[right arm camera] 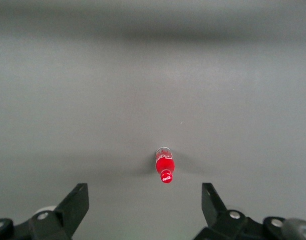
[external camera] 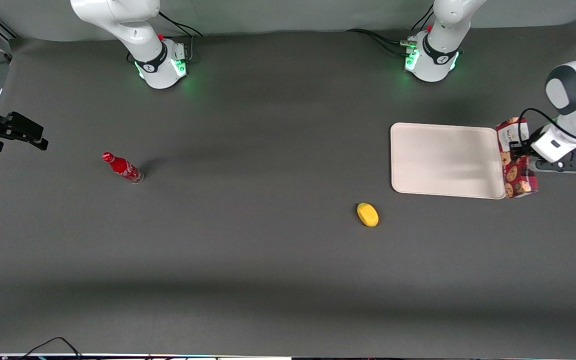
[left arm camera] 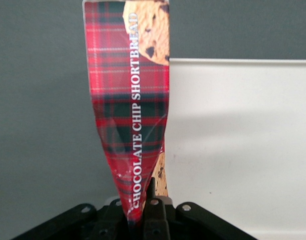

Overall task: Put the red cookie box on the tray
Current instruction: 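Lower the box onto the tray's edge and open the left gripper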

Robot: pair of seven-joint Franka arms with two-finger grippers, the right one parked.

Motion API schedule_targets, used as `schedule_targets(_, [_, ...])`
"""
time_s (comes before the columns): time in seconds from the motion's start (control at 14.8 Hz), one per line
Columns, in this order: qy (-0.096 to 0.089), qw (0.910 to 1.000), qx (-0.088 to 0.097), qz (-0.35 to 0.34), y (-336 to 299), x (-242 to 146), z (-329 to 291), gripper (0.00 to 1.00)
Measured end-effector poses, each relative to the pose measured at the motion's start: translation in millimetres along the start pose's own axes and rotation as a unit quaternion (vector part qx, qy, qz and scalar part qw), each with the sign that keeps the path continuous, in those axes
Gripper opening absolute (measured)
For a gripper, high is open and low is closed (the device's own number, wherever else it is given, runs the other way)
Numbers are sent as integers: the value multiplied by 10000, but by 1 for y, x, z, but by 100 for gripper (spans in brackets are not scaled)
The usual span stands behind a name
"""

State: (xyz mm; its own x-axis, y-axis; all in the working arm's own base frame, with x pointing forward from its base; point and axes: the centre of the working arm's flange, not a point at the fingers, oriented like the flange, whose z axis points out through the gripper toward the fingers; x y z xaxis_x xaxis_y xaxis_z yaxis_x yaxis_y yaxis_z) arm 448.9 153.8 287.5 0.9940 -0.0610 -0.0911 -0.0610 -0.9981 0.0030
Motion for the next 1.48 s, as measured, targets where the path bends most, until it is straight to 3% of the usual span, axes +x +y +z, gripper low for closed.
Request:
schedule_targets(0.47, [219, 9997, 9, 59, 13, -22, 38, 9])
schedule_targets(1.08, [74, 9993, -191, 311, 18, -24, 64, 10])
schedule_targets(1.48, [95, 9991, -198, 361, 17, -21, 63, 70])
